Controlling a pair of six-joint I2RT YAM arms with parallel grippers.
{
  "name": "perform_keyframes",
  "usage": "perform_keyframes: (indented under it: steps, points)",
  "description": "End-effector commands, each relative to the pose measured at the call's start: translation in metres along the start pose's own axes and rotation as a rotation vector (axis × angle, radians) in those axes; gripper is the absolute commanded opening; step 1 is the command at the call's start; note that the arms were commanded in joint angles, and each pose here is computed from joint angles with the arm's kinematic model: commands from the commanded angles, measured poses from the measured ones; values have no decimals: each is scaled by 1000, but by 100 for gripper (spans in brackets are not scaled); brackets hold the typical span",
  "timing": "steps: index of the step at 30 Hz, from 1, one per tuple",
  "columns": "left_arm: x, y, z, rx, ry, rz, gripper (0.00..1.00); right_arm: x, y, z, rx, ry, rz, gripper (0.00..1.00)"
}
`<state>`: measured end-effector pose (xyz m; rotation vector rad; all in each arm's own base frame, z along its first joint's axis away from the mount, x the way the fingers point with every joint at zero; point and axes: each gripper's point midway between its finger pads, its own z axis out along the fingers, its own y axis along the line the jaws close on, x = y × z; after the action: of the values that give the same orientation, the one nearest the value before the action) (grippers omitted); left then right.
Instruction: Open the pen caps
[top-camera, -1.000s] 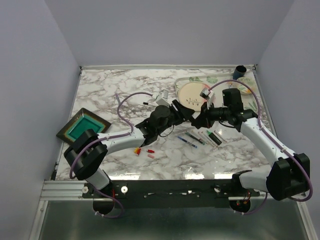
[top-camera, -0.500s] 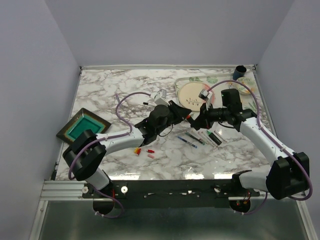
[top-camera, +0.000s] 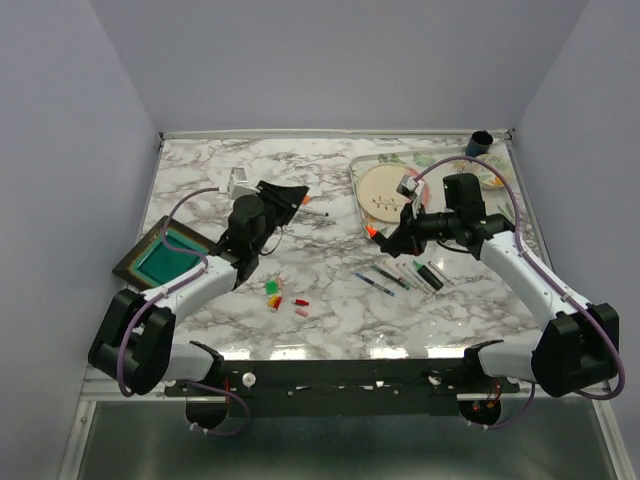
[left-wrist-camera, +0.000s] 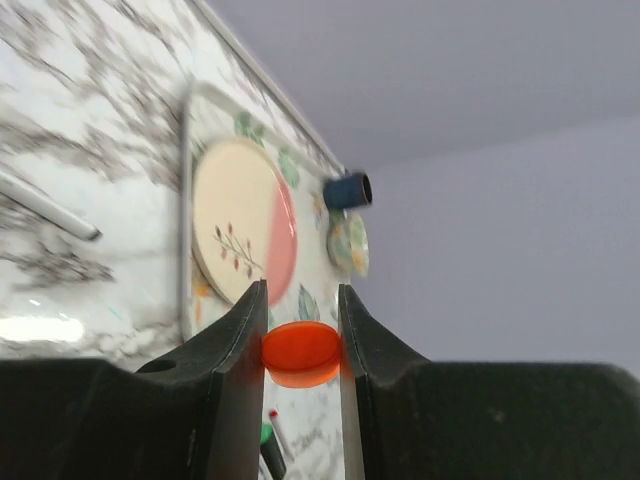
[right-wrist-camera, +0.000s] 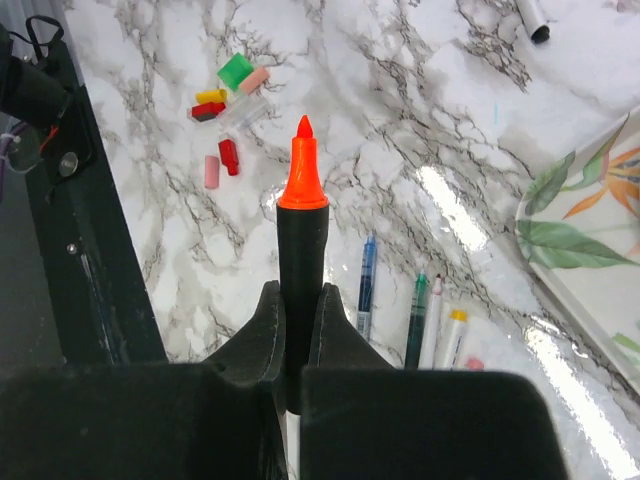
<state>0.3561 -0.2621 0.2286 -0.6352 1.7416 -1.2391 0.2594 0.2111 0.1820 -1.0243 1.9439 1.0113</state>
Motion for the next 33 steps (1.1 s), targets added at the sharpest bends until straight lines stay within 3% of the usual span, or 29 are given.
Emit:
perform_keyframes:
  steps: [1,7,10,17,20,33]
  points:
    - [-46,25,-13,-69,-139,-8,0,12,2,-5,9,42,27,1]
    - [-39,30,-23,-64,-94,38,0,16,-7,-6,46,67,-15,1]
    - [-24,35,-28,-94,5,107,0,28,-25,-10,117,148,-77,1]
    - [13,90,-63,-253,229,310,0,85,-65,-22,265,445,-7,1]
    - [25,113,-77,-306,301,384,0,103,-79,-31,325,515,26,1]
    - [61,173,-102,-496,461,616,2,147,-85,-42,320,616,181,9]
